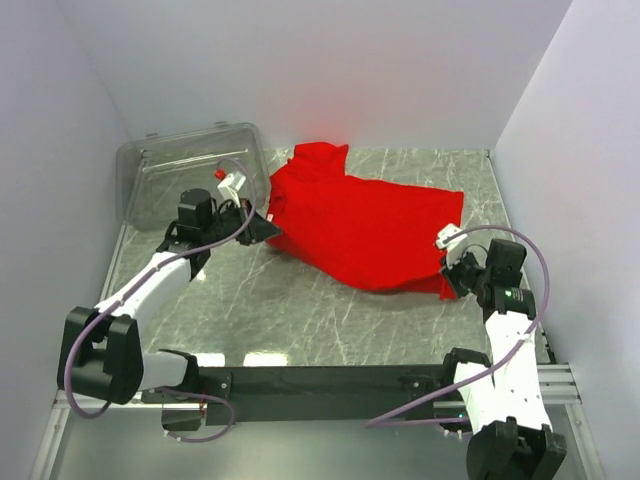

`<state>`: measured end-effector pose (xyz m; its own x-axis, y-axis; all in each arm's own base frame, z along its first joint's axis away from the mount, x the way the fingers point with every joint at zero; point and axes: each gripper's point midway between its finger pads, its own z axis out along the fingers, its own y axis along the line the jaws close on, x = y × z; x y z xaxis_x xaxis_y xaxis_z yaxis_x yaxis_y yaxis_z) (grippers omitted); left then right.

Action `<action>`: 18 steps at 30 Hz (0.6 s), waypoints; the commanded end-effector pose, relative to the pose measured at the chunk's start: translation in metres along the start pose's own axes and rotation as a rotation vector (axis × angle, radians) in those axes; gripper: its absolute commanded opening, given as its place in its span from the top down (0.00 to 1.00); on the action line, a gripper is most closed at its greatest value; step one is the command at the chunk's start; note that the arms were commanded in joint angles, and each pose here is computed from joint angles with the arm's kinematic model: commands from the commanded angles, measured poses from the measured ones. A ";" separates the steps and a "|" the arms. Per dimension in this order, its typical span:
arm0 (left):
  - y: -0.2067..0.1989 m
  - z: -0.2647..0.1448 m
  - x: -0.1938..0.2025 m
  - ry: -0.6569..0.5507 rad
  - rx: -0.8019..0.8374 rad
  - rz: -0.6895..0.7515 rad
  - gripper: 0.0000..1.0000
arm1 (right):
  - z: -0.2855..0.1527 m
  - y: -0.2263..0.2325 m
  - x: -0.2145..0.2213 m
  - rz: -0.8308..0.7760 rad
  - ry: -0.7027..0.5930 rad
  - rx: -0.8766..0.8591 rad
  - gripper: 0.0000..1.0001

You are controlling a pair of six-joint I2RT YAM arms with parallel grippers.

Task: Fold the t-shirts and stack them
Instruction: Flatten the tshirt out

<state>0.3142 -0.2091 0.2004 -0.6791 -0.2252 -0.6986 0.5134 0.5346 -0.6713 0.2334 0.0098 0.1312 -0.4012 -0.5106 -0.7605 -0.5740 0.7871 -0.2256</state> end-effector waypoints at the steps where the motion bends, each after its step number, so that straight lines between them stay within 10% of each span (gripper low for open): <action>1: 0.031 -0.007 0.052 0.177 -0.105 -0.065 0.99 | 0.002 0.024 0.028 -0.068 0.096 -0.140 1.00; 18: 0.055 -0.015 0.125 0.454 -0.221 -0.302 0.99 | 0.013 0.082 0.084 -0.220 0.265 -0.408 1.00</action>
<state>0.2526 -0.1948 0.0799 -0.9530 -0.0784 -0.2928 0.1695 0.6628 -0.7294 0.1705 0.0331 0.0464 -0.4047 -0.7273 -0.5543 -0.8429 0.5317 -0.0822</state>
